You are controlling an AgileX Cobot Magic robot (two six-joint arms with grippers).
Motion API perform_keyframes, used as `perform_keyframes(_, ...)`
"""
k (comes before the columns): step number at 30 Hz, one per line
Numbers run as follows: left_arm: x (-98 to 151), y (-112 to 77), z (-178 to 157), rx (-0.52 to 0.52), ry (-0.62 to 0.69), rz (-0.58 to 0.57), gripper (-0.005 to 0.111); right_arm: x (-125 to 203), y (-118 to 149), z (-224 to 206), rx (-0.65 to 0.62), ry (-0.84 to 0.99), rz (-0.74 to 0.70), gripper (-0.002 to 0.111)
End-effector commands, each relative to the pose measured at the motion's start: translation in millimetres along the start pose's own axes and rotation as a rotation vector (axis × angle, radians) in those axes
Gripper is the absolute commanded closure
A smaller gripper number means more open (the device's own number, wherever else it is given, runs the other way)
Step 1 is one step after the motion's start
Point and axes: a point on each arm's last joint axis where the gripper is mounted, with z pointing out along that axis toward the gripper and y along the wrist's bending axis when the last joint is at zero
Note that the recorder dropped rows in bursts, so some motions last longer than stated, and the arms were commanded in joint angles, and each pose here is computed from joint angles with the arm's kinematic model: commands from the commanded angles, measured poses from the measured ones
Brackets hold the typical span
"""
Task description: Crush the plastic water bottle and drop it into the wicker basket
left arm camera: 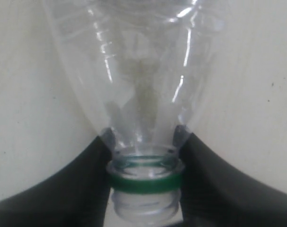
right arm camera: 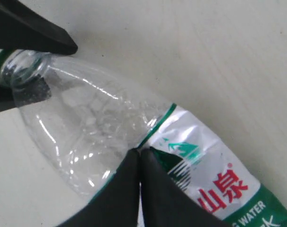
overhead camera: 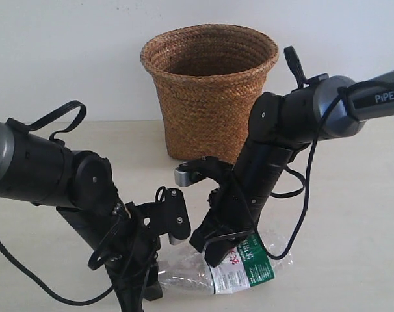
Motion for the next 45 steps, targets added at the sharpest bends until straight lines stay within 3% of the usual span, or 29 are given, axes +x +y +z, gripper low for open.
perform_keyframes(1, -4.6, 1.6, -4.0, -0.020, -0.029, -0.014, 0.103, 5.2, -10.1, 26.2, 0.003, 0.044, -0.003, 0.108)
perform_keyframes(15, -4.4, 1.3, -4.0, -0.016, -0.027, -0.014, 0.103, 17.4, -24.2, 60.8, -0.014, 0.155, -0.003, 0.108)
perform_keyframes(20, -4.4, 1.2, -4.0, -0.015, -0.026, -0.014, 0.103, 19.0, -33.6, 55.5, 0.091, 0.254, 0.042, 0.108)
perform_keyframes(29, -4.1, 0.8, -4.0, -0.011, -0.023, -0.014, 0.103, 20.3, -38.5, 63.8, 0.095, 0.304, 0.096, 0.108)
perform_keyframes(36, -3.8, 0.4, -4.0, -0.007, -0.020, -0.012, 0.103, 9.7, -31.5, 36.3, 0.062, 0.331, 0.116, 0.108)
perform_keyframes(45, -4.4, 1.5, -4.0, -0.019, -0.026, -0.012, 0.103, 5.2, -14.4, -66.7, -0.031, 0.069, 0.130, 0.108)
